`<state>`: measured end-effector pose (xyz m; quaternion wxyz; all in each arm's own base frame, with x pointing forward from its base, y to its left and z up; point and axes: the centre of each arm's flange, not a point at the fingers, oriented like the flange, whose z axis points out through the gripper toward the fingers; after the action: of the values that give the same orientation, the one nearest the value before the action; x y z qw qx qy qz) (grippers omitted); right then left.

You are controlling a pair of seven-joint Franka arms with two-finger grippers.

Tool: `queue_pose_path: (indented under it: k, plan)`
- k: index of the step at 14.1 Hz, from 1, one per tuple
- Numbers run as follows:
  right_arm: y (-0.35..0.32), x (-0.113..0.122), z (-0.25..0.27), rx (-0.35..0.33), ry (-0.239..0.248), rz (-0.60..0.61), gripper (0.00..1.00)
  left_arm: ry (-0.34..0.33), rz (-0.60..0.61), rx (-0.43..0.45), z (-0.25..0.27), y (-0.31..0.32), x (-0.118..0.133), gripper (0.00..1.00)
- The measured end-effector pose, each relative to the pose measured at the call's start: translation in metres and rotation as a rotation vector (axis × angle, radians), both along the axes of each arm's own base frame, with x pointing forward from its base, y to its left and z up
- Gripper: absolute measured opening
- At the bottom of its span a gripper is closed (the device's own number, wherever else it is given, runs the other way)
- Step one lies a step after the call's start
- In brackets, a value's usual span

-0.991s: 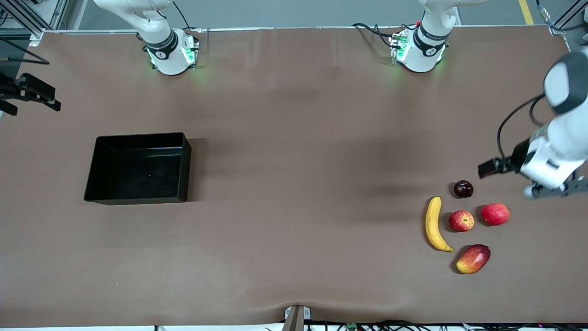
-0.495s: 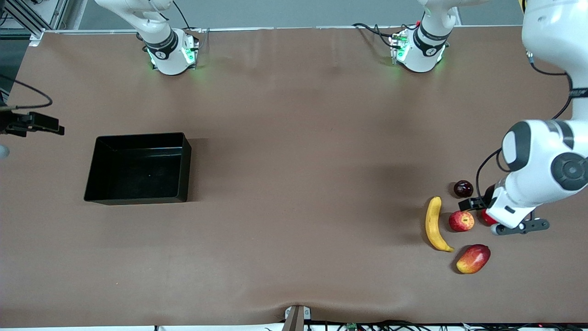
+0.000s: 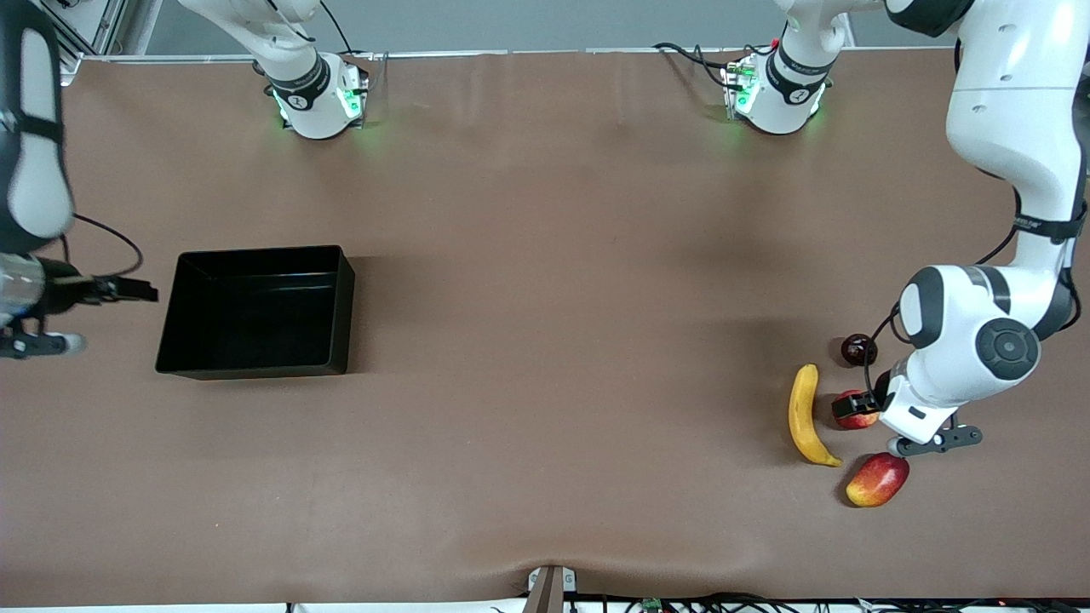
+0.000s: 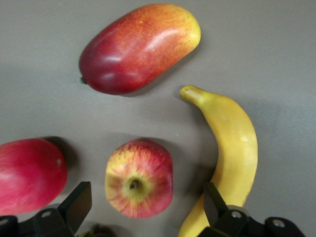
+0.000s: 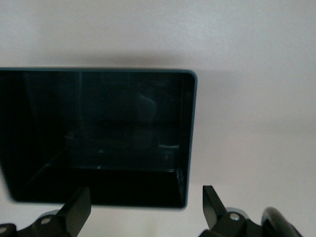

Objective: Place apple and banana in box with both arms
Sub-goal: 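Grasp the apple with the left gripper while the right gripper reaches the box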

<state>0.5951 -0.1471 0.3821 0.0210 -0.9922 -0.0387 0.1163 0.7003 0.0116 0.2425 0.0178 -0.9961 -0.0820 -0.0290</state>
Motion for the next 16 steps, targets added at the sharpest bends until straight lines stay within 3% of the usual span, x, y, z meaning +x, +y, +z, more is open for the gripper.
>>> queue_pose_path:
  k: [5,8,9,11,13,16]
  plan:
    - [-0.044,-0.017,-0.08,0.034,0.052,0.016,1.0,0.014,0.0,0.0,-0.014,0.001,-0.001,0.96]
    - [-0.043,-0.015,-0.12,0.045,0.075,0.041,0.94,0.02,0.001,0.0,-0.018,0.002,-0.002,0.86]
    - [-0.045,-0.017,-0.13,0.05,0.087,0.045,0.88,0.021,0.003,0.0,-0.019,0.004,-0.002,0.86]
    - [-0.05,-0.022,-0.143,0.062,0.098,0.043,0.65,0.021,0.012,0.0,-0.019,0.01,-0.002,0.81]
    - [-0.052,-0.026,-0.149,0.067,0.103,0.039,0.43,0.02,0.017,0.0,-0.018,0.013,-0.002,0.65]
    - [-0.051,-0.027,-0.15,0.074,0.104,0.041,0.13,0.015,0.018,0.0,-0.017,0.014,-0.001,0.64]
